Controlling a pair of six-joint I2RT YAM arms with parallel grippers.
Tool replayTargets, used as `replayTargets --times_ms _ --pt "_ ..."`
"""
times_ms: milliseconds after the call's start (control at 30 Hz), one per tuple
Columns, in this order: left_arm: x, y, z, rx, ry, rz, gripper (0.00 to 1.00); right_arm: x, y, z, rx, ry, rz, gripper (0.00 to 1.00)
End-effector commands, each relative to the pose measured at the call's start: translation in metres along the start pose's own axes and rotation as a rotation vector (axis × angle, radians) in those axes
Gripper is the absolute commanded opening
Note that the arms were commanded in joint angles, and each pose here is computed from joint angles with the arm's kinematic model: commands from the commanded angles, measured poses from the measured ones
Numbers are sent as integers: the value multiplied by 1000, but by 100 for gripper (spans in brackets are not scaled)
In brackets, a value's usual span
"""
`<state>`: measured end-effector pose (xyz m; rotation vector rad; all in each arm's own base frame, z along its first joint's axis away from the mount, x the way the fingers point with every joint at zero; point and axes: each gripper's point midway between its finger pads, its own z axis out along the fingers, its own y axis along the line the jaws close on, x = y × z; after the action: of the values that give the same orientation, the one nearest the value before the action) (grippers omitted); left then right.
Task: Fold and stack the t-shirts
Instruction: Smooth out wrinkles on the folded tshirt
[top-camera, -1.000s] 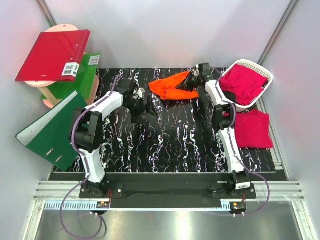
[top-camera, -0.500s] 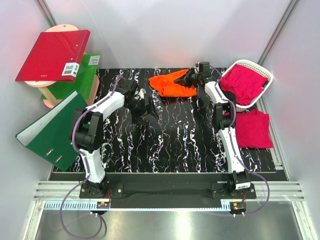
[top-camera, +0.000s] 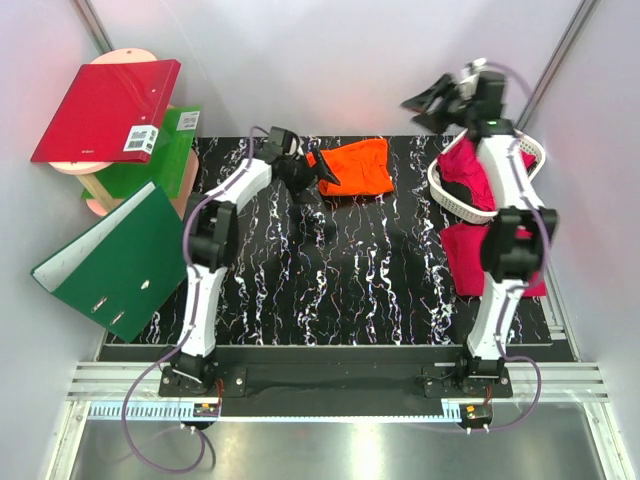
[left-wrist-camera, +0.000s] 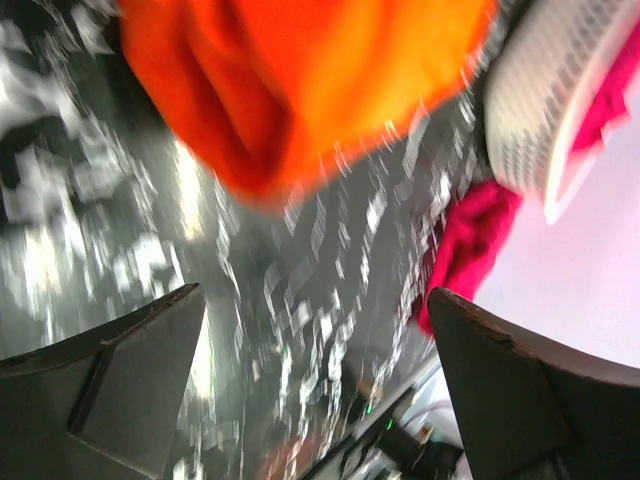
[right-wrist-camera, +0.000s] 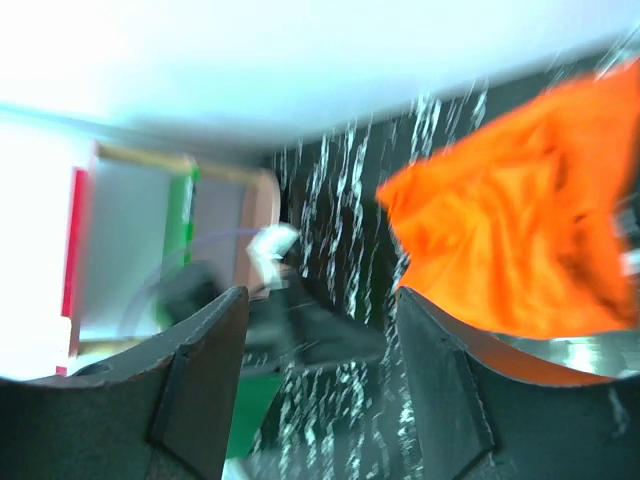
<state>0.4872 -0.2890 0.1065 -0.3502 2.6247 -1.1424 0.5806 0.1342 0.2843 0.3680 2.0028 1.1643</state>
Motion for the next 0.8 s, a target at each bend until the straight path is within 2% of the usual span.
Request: replayTargets --times_ms 0,67,267,333,400,433,567,767 --pt "-12 12 42 8 24 -162 99 -25 -13 -55 86 -92 -79 69" --pt "-13 15 50 1 24 -192 99 -37 -10 -79 91 -131 -81 69" --pt "-18 11 74 49 23 -240 99 -38 -18 -106 111 -148 -61 69" --pt "-19 8 83 80 25 -262 77 -34 -18 -106 107 -134 -52 69" --pt "-15 9 90 101 51 -299 44 -28 -20 -105 101 -115 -30 69" --pt "-15 8 92 108 58 -302 2 -25 -20 -106 101 -111 -23 69" --pt "0 13 83 89 84 -283 0 -16 -24 -106 97 -86 -7 69" --pt "60 30 21 11 127 -206 0 3 -36 -104 101 -36 47 68"
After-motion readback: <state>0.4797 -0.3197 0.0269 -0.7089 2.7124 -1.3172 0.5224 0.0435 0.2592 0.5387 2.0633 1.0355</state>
